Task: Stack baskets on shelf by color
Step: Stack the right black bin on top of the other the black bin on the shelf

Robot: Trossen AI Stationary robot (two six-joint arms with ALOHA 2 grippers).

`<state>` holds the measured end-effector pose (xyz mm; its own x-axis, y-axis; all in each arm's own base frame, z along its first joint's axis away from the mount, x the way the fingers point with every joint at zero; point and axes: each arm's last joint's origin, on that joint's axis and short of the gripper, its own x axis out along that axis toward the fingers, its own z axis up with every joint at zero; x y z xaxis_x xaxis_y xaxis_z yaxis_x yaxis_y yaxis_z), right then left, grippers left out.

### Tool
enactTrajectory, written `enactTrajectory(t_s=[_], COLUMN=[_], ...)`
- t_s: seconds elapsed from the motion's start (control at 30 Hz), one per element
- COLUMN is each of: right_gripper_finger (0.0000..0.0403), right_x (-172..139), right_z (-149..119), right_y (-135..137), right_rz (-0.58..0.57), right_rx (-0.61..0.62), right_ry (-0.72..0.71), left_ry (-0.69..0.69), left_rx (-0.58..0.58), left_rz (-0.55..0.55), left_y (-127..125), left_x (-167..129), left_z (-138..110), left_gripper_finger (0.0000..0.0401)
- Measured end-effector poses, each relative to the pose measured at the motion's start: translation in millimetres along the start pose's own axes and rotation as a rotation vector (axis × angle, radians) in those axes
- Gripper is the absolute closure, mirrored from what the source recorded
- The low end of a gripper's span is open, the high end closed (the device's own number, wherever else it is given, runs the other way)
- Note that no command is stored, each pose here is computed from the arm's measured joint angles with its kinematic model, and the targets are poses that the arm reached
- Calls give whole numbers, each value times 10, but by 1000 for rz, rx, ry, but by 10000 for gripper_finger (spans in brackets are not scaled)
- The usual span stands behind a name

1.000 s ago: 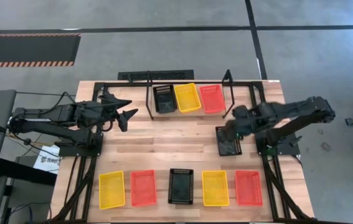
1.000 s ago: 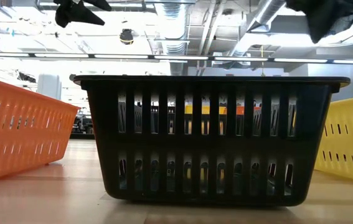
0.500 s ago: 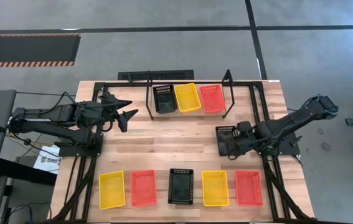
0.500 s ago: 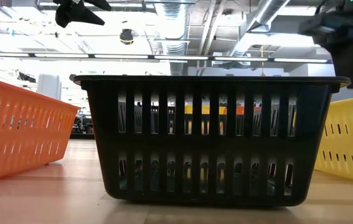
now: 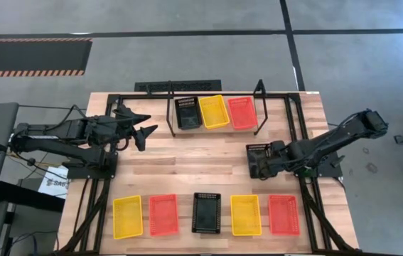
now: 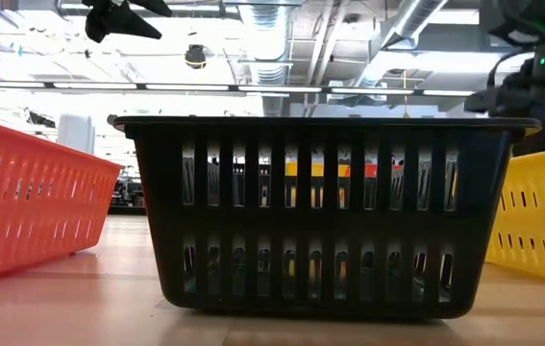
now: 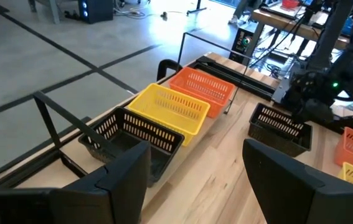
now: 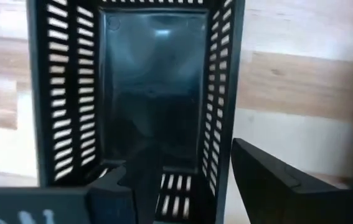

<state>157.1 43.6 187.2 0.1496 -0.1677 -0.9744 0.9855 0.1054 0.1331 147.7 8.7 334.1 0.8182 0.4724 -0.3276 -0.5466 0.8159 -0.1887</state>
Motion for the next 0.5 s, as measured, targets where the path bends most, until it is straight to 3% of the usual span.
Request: enactTrajectory(t_s=[0.33, 0.5], right_gripper_finger=[234, 315], right_x=[270, 271], right_z=[4, 14], right_y=[-4, 10], right_rz=[95, 107], right_rx=[8, -15], right_ry=[12, 11], left_ry=[1, 48], left_rx=[-76, -134], left_rz=[26, 30], left_y=[11, 23], left_x=[0, 5], left_z=[-9, -57], left_gripper_finger=[159, 159])
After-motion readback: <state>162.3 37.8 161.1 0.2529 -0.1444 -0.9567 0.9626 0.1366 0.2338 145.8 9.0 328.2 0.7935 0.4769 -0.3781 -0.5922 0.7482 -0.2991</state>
